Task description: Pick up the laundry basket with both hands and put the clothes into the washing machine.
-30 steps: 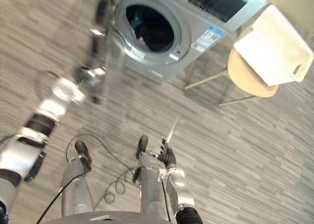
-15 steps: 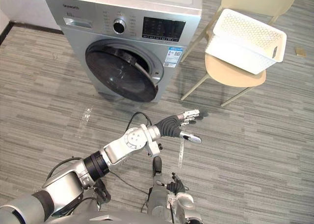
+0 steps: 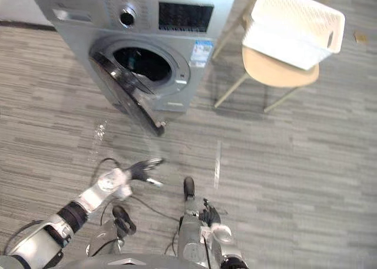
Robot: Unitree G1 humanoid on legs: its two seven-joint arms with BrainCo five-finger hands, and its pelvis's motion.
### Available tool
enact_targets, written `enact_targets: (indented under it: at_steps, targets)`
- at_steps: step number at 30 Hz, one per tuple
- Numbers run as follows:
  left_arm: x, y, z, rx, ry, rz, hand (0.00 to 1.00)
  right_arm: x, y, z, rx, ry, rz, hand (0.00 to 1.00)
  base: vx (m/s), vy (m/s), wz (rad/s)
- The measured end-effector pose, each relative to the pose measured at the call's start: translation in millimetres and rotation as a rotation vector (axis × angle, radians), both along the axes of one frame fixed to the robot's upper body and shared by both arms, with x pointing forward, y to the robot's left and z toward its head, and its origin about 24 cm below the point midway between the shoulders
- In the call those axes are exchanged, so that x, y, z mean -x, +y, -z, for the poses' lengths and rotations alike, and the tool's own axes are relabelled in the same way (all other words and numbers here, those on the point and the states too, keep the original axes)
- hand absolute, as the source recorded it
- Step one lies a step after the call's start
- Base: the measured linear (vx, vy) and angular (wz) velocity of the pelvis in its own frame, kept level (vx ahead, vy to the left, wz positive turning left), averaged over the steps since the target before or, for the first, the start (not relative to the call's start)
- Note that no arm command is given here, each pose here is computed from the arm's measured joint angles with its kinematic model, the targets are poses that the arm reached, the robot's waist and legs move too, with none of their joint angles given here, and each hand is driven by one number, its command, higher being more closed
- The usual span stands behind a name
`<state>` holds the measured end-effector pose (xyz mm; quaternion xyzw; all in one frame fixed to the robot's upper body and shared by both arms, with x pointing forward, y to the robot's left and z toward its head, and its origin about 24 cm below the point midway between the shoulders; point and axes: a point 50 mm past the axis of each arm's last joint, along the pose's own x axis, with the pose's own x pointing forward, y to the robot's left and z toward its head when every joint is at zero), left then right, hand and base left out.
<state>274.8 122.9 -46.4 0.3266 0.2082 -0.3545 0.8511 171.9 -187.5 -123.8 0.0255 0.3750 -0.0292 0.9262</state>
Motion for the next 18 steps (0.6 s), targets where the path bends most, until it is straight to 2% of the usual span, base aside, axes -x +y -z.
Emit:
enact_targets:
  at_steps: [1,3,5,6,7,9,10,12,14,15,17,18]
  targets:
    - [-4,39,10,-0.163,0.015,-0.094,0.00,-7,4,-6,-0.002,-0.038,-0.020,0.00,-0.12,-0.108,-0.43]
    - [-18,71,3,-0.315,-0.024,-0.158,0.00,-14,8,-12,-0.005,-0.081,-0.034,0.00,-0.11,-0.133,-0.38]
    - [-66,104,-57,-0.467,-0.237,-0.254,0.00,-21,11,-27,-0.009,-0.168,-0.035,0.00,-0.08,-0.120,-0.29]
    - [-79,109,-78,-0.472,-0.309,-0.295,0.00,-22,11,-31,-0.008,-0.192,-0.032,0.00,-0.08,-0.107,-0.28]
    - [-100,118,-121,-0.479,-0.458,-0.387,0.00,-21,14,-38,-0.015,-0.238,-0.020,0.00,-0.09,-0.127,-0.20]
    - [-125,117,-184,-0.523,-0.658,-0.482,0.00,-16,19,-49,-0.017,-0.309,-0.010,0.00,-0.07,-0.136,-0.16]
    - [-128,119,-198,-0.548,-0.696,-0.492,0.00,-14,19,-51,-0.017,-0.322,-0.011,0.00,-0.02,-0.118,-0.10]
    - [-137,109,-236,-0.597,-0.811,-0.482,0.00,-11,20,-55,-0.009,-0.351,0.009,0.00,0.01,-0.112,0.07]
    - [-141,87,-251,-0.606,-0.895,-0.442,0.00,-13,21,-58,-0.006,-0.366,0.014,0.00,0.03,-0.084,0.19]
    - [-143,61,-264,-0.581,-0.982,-0.390,0.00,-14,24,-61,-0.014,-0.390,0.014,0.00,0.03,-0.048,0.15]
    - [-143,27,-282,-0.514,-1.095,-0.350,0.00,-15,26,-62,-0.024,-0.407,0.032,0.00,0.04,-0.026,0.11]
    - [-139,-1,-297,-0.459,-1.194,-0.296,0.00,-15,27,-63,-0.026,-0.414,0.042,0.00,0.04,-0.004,0.10]
